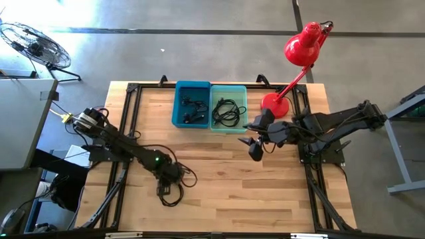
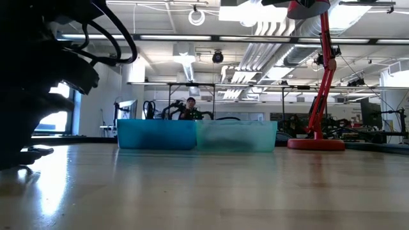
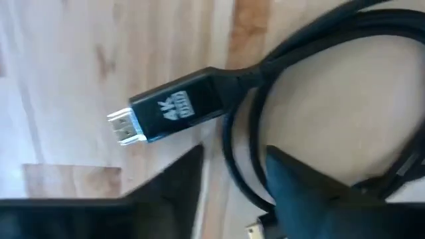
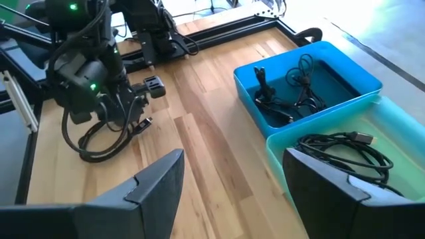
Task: Pick & Place USB Port
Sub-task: Put the black USB cable into the green bin
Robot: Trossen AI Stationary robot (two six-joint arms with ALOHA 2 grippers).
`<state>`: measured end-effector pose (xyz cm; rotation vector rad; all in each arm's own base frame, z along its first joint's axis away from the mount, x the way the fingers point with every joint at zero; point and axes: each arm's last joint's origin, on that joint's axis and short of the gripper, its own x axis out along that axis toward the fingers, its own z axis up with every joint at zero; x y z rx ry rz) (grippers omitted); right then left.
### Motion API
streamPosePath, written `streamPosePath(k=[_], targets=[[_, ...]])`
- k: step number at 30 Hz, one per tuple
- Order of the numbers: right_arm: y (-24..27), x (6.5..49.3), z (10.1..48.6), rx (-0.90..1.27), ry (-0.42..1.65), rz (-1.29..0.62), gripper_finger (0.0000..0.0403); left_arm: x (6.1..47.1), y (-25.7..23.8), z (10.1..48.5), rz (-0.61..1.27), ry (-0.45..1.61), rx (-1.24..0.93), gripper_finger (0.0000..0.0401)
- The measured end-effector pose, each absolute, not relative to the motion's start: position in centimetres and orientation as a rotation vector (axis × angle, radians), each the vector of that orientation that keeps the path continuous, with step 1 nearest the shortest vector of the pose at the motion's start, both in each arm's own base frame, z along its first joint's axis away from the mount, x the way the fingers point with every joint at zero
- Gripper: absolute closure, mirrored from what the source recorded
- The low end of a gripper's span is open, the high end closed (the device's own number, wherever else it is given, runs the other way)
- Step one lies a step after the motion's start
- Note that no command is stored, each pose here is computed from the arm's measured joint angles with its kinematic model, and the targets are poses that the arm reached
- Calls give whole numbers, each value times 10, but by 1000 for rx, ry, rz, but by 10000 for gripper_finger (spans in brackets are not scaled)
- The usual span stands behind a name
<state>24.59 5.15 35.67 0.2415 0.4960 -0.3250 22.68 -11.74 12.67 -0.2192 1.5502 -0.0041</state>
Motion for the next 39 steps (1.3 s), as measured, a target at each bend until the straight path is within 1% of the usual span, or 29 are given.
streamPosePath(k=[1, 4, 5, 13, 16, 20, 22, 26, 33, 39], targets=[[51, 246, 357, 240, 496, -325, 155, 227, -117, 126, 14, 1545, -213, 262], [51, 246, 357, 222, 498, -324, 155, 226, -115, 126, 71, 1542, -204, 363], [51, 246, 357, 220, 498, -324, 155, 225, -115, 126, 86, 1542, -207, 380], [50, 246, 357, 184, 492, -347, 155, 224, -113, 130, 120, 1527, -186, 394], [50, 246, 357, 171, 494, -345, 155, 227, -114, 140, 124, 1503, -177, 397], [50, 246, 357, 156, 495, -345, 155, 230, -112, 153, 190, 1467, -112, 398], [50, 246, 357, 148, 495, -345, 155, 235, -114, 162, 187, 1436, -115, 399], [50, 246, 357, 139, 497, -344, 155, 239, -116, 174, 177, 1441, -102, 399], [50, 247, 358, 132, 483, -334, 155, 254, -121, 211, 175, 1357, -47, 400], [59, 250, 365, 133, 433, -205, 155, 262, -121, 259, 233, 1275, 102, 401]])
